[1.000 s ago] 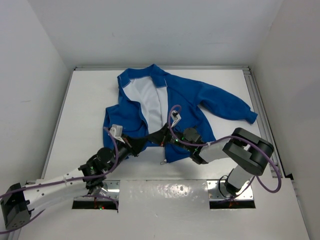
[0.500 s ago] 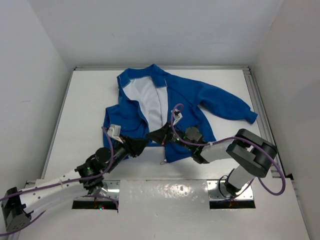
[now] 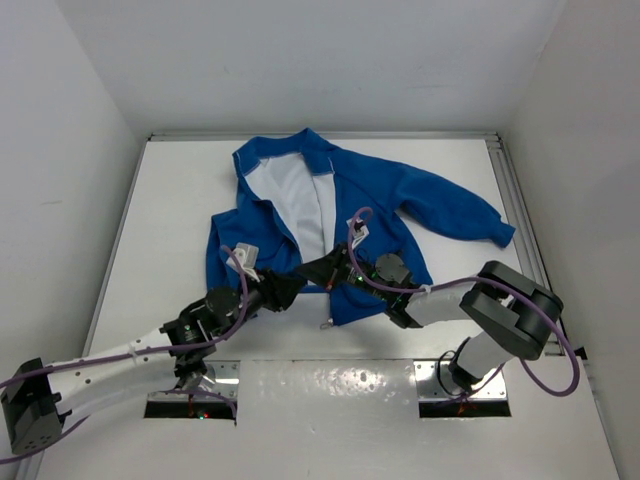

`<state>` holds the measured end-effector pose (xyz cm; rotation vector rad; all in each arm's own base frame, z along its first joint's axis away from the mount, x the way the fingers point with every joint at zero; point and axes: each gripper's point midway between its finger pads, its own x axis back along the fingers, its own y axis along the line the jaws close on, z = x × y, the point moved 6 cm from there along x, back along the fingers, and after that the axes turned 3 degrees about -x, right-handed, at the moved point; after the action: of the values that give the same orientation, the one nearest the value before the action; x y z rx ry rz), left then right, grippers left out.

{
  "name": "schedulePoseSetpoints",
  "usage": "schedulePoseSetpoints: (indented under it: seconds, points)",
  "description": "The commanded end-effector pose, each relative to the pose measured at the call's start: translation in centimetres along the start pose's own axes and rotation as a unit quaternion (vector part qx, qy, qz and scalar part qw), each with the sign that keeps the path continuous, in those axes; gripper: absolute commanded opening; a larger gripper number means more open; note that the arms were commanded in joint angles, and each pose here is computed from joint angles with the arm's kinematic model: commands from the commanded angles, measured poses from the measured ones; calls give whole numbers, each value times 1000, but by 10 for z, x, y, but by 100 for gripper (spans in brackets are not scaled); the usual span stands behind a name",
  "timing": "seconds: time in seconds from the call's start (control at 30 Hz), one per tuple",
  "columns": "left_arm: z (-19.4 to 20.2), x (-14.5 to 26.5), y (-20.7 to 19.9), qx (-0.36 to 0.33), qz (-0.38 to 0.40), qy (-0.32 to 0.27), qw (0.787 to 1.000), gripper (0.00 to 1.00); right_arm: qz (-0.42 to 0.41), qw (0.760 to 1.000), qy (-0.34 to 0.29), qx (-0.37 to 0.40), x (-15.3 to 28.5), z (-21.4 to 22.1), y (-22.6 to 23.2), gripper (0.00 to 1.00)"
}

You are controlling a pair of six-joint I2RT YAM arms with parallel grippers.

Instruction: Zip up the jacket

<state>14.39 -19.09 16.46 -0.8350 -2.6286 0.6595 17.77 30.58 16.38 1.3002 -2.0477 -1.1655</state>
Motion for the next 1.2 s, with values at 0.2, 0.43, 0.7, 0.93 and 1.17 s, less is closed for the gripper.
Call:
schedulePoseSetpoints:
  seconds: [0.2,0.43,0.7,0.93,1.17]
  points:
    - [-21,-11,-3,-12,13,-47,999,24,-75,997,-29,14,3,-15,31,0]
    - [-31,-12,-8,-19,26,-68,997,2,-72,997,-29,12,3,-16,29,0]
    - [-30,-9,-3,-18,13,-68,997,0,-42,999,-23,8,5,-16,20,0]
    - [-12,-5,9,-11,-17,-24,1000,15,26,1000,4,-9,11,-12,9,0]
    - [-6,11,24,14,-64,-12,998,41,237,965,105,-31,69,38,-61,0]
